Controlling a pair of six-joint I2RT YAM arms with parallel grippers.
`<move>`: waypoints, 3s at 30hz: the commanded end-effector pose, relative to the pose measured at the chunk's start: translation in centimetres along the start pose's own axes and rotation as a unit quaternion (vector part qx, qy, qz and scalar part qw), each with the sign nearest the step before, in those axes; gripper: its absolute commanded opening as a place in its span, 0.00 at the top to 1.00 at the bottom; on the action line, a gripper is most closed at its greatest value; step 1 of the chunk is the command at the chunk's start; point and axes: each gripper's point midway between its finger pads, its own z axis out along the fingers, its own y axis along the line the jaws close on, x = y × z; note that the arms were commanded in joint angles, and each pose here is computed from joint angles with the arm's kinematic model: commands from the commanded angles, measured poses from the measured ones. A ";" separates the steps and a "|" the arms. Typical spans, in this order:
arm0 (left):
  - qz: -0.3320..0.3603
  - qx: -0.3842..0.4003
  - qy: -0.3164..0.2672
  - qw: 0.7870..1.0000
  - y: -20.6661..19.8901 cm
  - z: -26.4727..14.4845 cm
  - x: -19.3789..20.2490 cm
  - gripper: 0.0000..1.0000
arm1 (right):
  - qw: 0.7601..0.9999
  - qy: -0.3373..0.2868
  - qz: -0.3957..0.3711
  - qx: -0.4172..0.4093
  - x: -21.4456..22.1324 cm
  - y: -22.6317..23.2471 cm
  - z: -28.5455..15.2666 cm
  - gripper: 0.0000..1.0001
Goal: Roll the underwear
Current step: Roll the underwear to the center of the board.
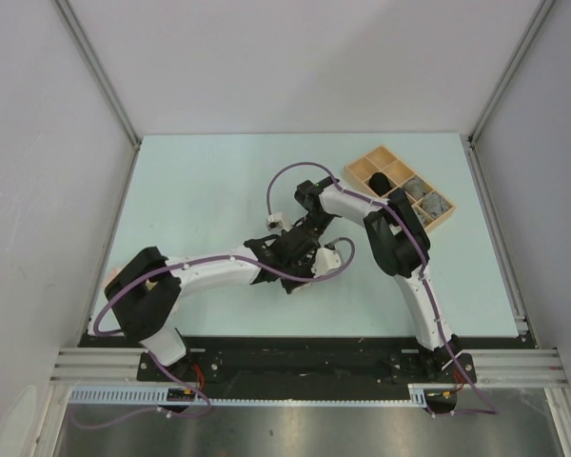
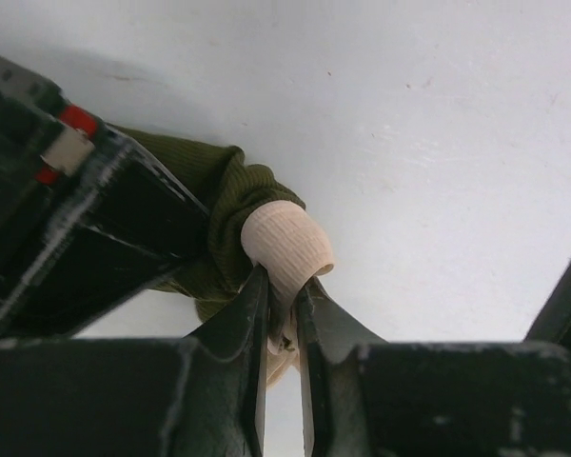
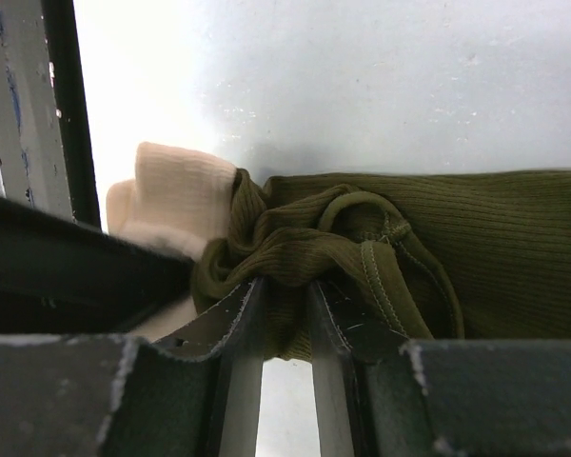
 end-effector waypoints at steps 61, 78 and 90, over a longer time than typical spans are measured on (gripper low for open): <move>-0.129 0.154 0.066 0.977 6.0 5.5 3.5 0.92 | 0.972 -0.189 0.050 0.127 1.7 -0.8 -16.6 0.69; -0.181 0.214 0.120 0.952 7.0 7.6 5.3 0.90 | 0.900 -0.140 -0.402 0.093 1.4 9.2 -10.5 0.54; -0.193 0.220 0.138 0.946 7.4 7.7 5.5 0.87 | 0.856 -0.019 -0.479 0.194 -0.2 4.6 -4.6 0.53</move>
